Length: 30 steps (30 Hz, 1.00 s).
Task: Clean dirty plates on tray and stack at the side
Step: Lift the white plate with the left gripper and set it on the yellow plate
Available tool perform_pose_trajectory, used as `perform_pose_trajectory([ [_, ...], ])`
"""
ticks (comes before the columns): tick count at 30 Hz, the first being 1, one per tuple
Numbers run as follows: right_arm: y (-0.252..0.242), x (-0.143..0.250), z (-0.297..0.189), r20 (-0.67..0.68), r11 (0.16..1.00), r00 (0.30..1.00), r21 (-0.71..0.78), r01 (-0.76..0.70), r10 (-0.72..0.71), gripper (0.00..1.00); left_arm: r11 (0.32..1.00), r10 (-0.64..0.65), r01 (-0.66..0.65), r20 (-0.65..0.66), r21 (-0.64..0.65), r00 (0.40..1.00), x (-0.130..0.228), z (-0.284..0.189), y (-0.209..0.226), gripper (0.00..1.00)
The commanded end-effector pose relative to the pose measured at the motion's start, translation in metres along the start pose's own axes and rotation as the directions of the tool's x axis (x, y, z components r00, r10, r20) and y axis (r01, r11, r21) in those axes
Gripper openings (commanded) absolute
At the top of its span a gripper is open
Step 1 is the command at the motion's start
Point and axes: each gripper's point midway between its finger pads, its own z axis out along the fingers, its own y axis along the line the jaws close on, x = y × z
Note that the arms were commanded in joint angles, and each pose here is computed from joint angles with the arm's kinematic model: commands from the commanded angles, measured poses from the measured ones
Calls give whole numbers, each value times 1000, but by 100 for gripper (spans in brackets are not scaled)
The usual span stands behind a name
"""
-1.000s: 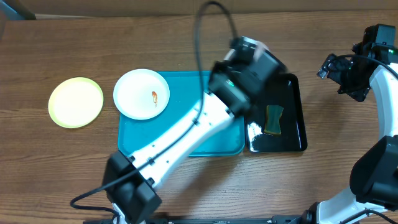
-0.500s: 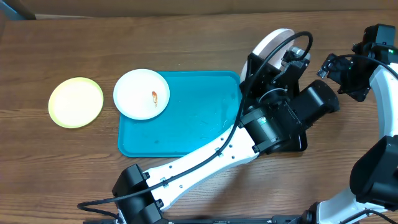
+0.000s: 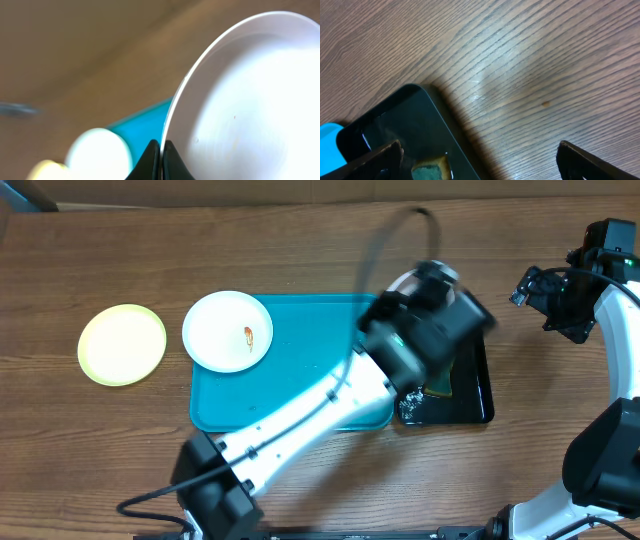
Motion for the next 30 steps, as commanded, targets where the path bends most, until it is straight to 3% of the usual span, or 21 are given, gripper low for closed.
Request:
perform_pose_trajectory([
  [1, 1, -6, -7, 27, 1000, 1000, -4, 0, 0, 100, 868, -341, 414, -277, 274, 898, 15, 36, 11, 4],
  [3, 1, -6, -7, 27, 1000, 1000, -4, 0, 0, 100, 793, -406, 529, -386, 302, 828, 25, 55, 37, 4],
  [4, 1, -6, -7, 27, 1000, 1000, -4, 0, 0, 100, 712, -475, 645, -485, 277, 734, 41, 73, 75, 4],
  [9, 1, -6, -7, 27, 1000, 1000, -4, 0, 0, 100, 499, -633, 860, -635, 102, 443, 101, 97, 184, 4],
  [12, 1, -6, -7, 27, 1000, 1000, -4, 0, 0, 100, 399, -701, 917, -647, -7, 301, 144, 99, 246, 4],
  [16, 1, -6, -7, 27, 1000, 1000, -4, 0, 0, 100, 310, -816, 918, -564, -247, 124, 220, 91, 330, 4],
  [20, 1, -6, -7, 27, 1000, 1000, -4, 0, 0, 100, 215, -903, 858, -430, -466, -8, 293, 71, 394, 4],
  [24, 1, -6, -7, 28, 1000, 1000, -4, 0, 0, 100, 110, -927, 835, -358, -539, -109, 334, 54, 422, 4],
  [30, 1, -6, -7, 27, 1000, 1000, -4, 0, 0, 100, 74, -946, 783, -291, -617, -140, 373, 50, 435, 4],
])
